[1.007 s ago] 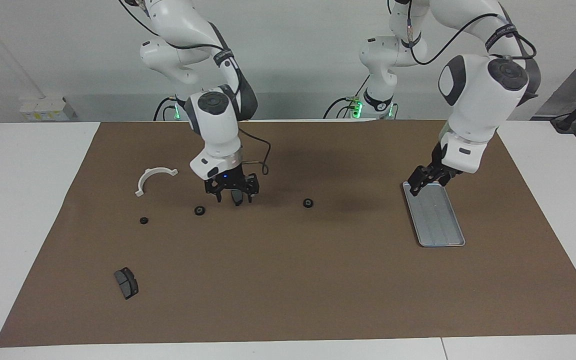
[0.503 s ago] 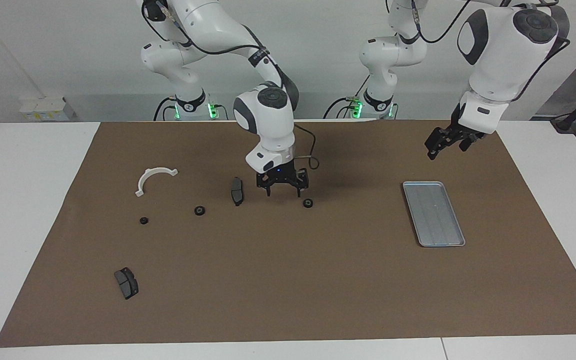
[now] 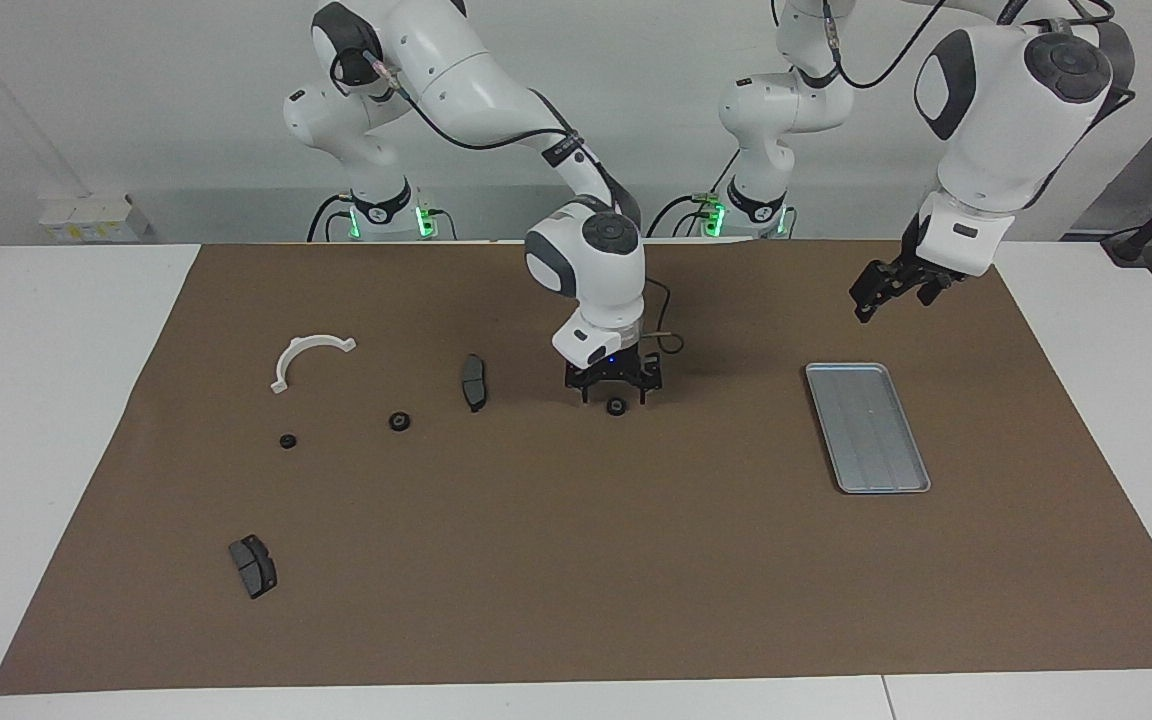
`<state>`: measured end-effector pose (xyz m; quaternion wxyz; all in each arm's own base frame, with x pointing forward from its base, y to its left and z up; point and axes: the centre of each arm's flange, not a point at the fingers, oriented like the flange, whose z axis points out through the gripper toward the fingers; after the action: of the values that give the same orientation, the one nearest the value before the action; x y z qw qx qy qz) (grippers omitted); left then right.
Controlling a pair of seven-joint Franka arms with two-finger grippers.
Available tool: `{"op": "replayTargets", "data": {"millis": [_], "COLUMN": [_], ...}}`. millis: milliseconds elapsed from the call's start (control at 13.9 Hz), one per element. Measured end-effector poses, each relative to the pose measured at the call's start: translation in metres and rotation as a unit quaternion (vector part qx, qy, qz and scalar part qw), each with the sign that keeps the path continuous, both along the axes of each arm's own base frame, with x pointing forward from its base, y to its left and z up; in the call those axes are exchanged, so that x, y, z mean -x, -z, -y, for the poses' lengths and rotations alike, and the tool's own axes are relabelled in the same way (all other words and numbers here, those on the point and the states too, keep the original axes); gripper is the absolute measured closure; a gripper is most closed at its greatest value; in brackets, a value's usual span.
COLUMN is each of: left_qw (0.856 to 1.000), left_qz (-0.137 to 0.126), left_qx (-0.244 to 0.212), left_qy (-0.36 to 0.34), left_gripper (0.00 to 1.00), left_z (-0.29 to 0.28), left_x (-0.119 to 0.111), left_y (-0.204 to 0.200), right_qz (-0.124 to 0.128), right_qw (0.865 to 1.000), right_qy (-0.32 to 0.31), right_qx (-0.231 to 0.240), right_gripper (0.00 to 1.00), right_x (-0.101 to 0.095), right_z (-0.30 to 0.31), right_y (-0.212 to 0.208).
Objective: Place bearing gear from tray to pile
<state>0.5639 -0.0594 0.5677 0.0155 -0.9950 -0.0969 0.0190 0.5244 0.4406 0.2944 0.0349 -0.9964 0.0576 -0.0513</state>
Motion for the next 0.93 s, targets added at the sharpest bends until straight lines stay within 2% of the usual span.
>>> {"op": "replayTargets", "data": {"millis": [72, 144, 288, 503, 575, 719, 791, 935], "left_qw": [1.000, 1.000, 1.000, 0.999, 0.997, 0.994, 0.994, 0.993], "left_qz": [0.000, 0.000, 0.001, 0.008, 0.009, 0.010, 0.010, 0.010], "left_qx": [0.000, 0.000, 0.000, 0.003, 0.004, 0.004, 0.005, 0.005], "left_qy": [0.001, 0.001, 0.001, 0.046, 0.076, 0.107, 0.112, 0.115], "left_gripper": [0.00, 0.00, 0.00, 0.00, 0.00, 0.00, 0.00, 0.00], "left_z": [0.001, 0.001, 0.001, 0.002, 0.001, 0.001, 0.001, 0.001], "left_x": [0.000, 0.000, 0.000, -0.002, -0.002, -0.003, -0.003, -0.003], "left_y": [0.000, 0.000, 0.000, -0.001, -0.002, -0.002, -0.002, -0.002], "right_qz": [0.000, 0.000, 0.000, 0.000, 0.000, 0.000, 0.001, 0.003], "right_qw": [1.000, 1.000, 1.000, 1.000, 1.000, 1.000, 1.000, 1.000], "right_qy": [0.000, 0.001, 0.001, 0.001, 0.001, 0.001, 0.003, 0.010], "right_qx": [0.001, 0.001, 0.001, 0.001, 0.001, 0.001, 0.001, 0.003], "right_gripper": [0.07, 0.15, 0.41, 0.42, 0.50, 0.54, 0.65, 0.66], "right_x": [0.000, -0.001, -0.002, -0.001, 0.000, -0.001, -0.002, -0.008], "right_z": [0.000, 0.001, 0.002, 0.002, 0.002, 0.003, 0.004, 0.011], "right_y": [0.001, 0.001, 0.001, 0.003, 0.005, 0.006, 0.005, 0.005]}}
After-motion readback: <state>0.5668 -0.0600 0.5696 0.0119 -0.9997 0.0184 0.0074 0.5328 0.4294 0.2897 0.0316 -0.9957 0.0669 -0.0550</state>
